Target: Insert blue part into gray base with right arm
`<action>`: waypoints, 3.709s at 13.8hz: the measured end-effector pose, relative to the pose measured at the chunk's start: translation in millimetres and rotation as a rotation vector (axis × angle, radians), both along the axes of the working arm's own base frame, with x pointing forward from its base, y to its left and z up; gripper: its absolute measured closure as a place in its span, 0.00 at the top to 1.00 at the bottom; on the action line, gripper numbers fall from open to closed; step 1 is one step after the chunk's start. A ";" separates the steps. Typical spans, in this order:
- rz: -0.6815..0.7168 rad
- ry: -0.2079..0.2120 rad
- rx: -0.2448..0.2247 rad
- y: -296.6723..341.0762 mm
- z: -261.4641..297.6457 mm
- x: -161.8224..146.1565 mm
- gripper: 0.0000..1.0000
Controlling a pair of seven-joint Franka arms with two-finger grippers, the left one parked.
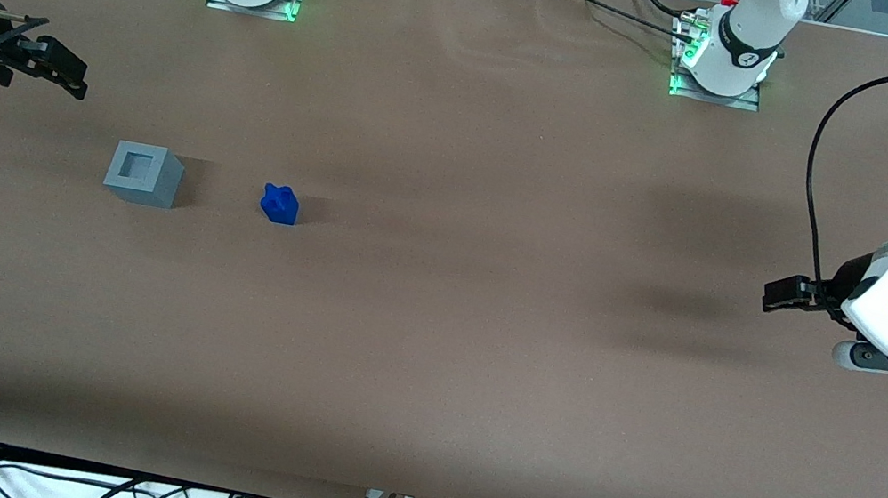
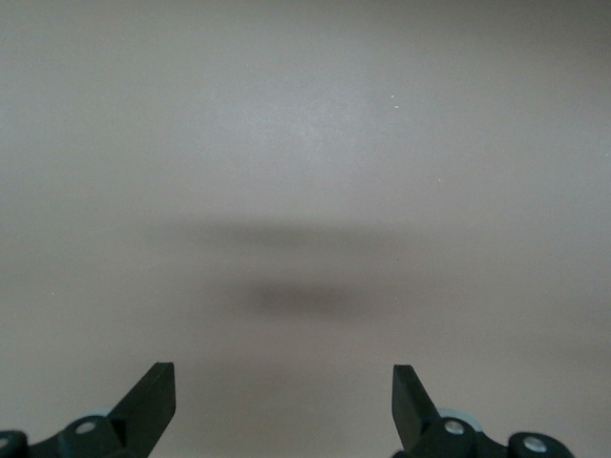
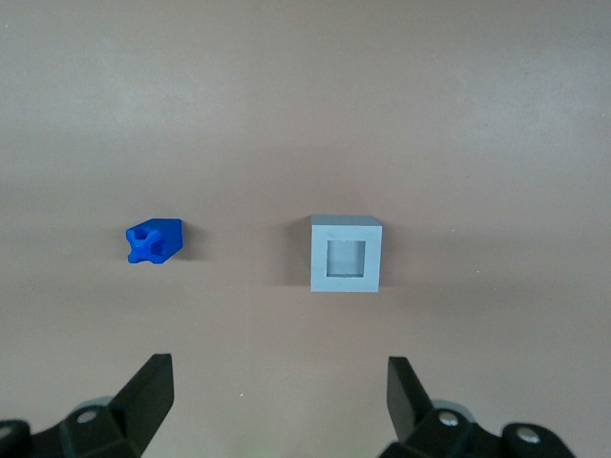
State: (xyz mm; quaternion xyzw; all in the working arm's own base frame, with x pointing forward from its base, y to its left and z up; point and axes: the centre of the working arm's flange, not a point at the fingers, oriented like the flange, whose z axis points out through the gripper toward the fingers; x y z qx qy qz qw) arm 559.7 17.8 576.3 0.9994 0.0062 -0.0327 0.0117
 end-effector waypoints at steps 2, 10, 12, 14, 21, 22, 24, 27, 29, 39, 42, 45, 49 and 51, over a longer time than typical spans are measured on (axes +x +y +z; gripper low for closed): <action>0.000 0.000 0.000 0.0 0.0 0.0 0.99; 0.000 0.000 0.000 0.0 0.0 0.0 0.99; 0.000 0.000 0.000 0.2 0.0 0.0 0.99; 0.001 0.000 0.000 0.4 0.0 0.0 0.99; 0.001 0.000 0.000 0.7 0.0 0.0 0.99; 0.001 0.000 0.000 0.8 0.0 0.0 0.99; 0.004 0.000 0.000 2.6 0.0 -0.1 0.99; 0.029 0.001 0.000 16.5 -0.1 -0.9 0.99; 0.058 0.007 0.001 33.7 -0.6 -2.8 0.99; 0.006 0.063 -0.013 118.2 -104.4 5.1 0.99; -0.035 0.045 -0.018 152.6 -153.3 -9.0 0.99; -0.066 0.008 -0.011 178.9 -199.9 -29.2 0.99; -0.059 -0.023 0.006 187.8 -253.1 -37.0 0.99; -0.050 -0.035 0.007 189.6 -273.5 -32.3 0.99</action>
